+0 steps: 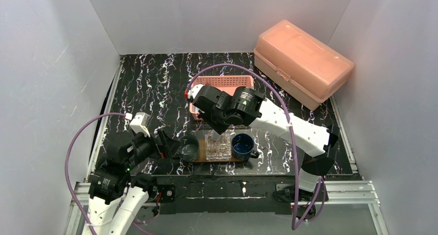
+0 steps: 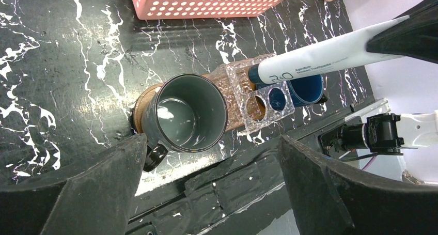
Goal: Prepare toiletry sets of a toothbrush and toothpaste on the tray
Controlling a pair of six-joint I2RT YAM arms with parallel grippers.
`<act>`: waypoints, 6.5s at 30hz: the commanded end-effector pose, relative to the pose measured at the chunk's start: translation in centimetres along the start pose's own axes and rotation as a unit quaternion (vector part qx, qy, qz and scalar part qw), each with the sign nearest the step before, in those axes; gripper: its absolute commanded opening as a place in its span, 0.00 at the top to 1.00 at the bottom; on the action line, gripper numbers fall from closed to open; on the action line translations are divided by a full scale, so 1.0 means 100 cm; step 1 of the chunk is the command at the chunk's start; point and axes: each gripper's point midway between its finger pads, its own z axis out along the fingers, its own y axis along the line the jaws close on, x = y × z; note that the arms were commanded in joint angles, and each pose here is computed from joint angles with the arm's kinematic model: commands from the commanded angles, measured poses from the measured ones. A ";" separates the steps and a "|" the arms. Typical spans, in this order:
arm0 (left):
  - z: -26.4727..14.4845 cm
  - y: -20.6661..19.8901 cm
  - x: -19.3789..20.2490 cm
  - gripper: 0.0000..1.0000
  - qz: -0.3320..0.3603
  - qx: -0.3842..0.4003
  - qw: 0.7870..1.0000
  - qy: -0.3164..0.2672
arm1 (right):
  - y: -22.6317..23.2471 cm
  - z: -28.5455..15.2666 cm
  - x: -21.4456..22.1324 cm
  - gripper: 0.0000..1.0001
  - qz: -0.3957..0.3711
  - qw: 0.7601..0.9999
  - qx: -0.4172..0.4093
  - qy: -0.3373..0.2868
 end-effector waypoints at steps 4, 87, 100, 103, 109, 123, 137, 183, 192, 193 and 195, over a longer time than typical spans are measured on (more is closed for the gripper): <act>0.000 -0.002 0.000 0.02 0.003 0.008 1.000 0.001 | 0.004 0.006 -0.008 0.99 -0.002 1.000 0.002 -0.019; 0.006 -0.001 0.002 0.02 0.001 0.006 1.000 0.012 | -0.083 0.081 -0.089 0.40 0.147 0.979 0.025 -0.140; 0.006 0.000 0.000 0.02 0.003 0.004 1.000 0.008 | -0.129 0.188 -0.078 0.37 0.220 0.970 0.025 -0.102; 0.005 -0.001 0.000 0.02 0.004 0.005 1.000 0.007 | -0.134 0.213 -0.072 0.36 0.230 0.969 0.030 -0.088; 0.006 -0.001 0.001 0.02 0.005 0.007 1.000 0.009 | -0.140 0.248 -0.060 0.34 0.257 0.964 0.024 -0.069; 0.004 -0.003 0.000 0.02 0.007 0.012 1.000 0.003 | -0.146 0.297 -0.053 0.34 0.308 0.949 0.013 -0.070; 0.003 -0.003 0.000 0.02 0.009 0.014 1.000 0.001 | -0.139 0.332 -0.031 0.50 0.324 0.945 0.010 -0.049; 0.011 -0.001 0.003 0.02 0.000 0.007 1.000 0.024 | -0.191 0.105 -0.074 0.79 0.165 0.960 0.105 -0.200; 0.014 -0.010 0.003 0.02 -0.001 0.026 0.999 0.047 | -0.145 0.041 -0.063 0.79 0.094 0.970 0.038 -0.222; 0.014 -0.012 0.002 0.02 -0.006 0.029 0.998 0.049 | -0.137 0.036 -0.061 0.79 0.077 0.971 0.027 -0.225; 0.015 -0.019 0.001 0.02 -0.020 0.044 0.997 0.053 | -0.119 0.021 -0.058 0.79 0.048 0.971 0.003 -0.236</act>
